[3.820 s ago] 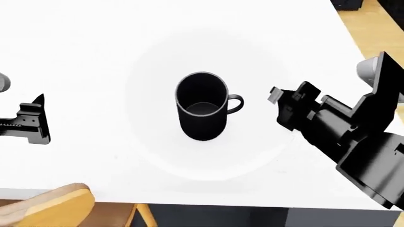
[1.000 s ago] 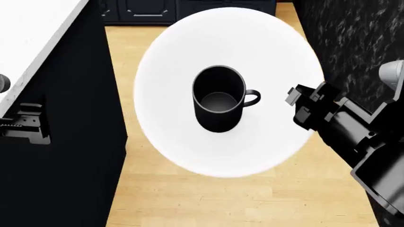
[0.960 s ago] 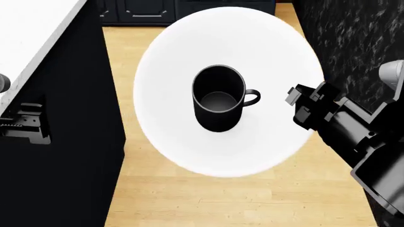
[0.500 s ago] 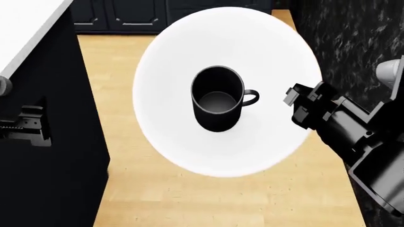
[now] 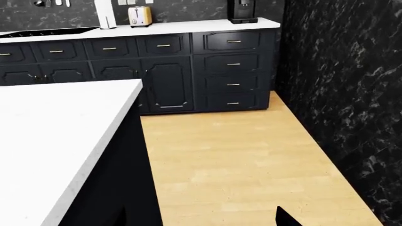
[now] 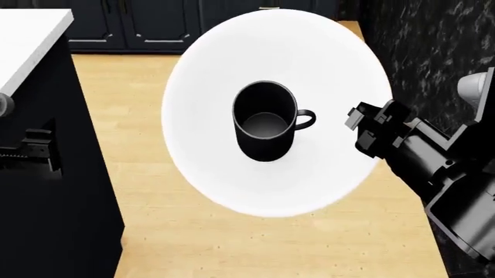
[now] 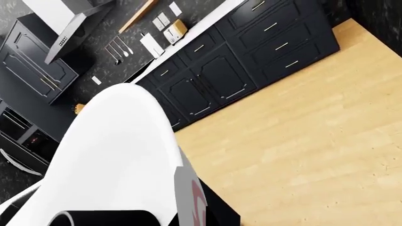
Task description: Place the cup inside the bowl on the dining table and move the bowl to any counter.
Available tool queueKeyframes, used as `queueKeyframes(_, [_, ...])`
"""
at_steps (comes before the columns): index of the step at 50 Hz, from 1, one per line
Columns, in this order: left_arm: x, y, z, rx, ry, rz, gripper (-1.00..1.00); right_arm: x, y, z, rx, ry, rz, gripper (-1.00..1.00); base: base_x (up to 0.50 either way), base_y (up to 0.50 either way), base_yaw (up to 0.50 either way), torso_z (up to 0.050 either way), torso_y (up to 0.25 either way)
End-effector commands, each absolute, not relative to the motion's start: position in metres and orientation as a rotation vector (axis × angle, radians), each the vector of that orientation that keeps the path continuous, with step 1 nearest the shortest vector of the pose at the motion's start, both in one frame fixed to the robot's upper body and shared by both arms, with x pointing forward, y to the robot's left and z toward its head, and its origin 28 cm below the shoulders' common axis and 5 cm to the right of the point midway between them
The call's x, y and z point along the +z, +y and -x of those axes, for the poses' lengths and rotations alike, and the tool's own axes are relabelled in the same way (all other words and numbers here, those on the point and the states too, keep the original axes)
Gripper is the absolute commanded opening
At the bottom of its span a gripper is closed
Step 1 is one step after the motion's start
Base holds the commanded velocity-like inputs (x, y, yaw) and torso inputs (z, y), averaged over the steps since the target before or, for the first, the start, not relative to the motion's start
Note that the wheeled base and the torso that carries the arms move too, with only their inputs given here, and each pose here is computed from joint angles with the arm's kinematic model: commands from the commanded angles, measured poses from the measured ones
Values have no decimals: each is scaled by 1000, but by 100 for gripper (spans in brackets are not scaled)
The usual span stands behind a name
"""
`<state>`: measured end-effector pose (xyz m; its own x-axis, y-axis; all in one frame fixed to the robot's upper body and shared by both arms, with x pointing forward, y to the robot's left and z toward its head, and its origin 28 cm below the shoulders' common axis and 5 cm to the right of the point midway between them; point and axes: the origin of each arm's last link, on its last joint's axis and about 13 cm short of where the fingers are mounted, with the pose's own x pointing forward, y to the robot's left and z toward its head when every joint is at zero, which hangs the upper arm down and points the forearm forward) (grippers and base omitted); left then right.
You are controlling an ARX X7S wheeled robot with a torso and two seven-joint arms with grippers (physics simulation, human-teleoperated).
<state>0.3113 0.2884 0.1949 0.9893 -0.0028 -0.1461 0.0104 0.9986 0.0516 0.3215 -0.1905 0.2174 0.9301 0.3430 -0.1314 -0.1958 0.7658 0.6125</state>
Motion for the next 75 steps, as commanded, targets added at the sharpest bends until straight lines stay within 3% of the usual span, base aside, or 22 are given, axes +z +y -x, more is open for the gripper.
queueKeyframes(1, [195,285,-313,-8,144,-53,100,225,-191,-322,317,211,-650,-100,500,0,0,0,0])
queueKeyframes(75, [197,288,-313,-7,142,-59,100,224,-190,-325,323,205,-637,-100,500,0,0,0,2])
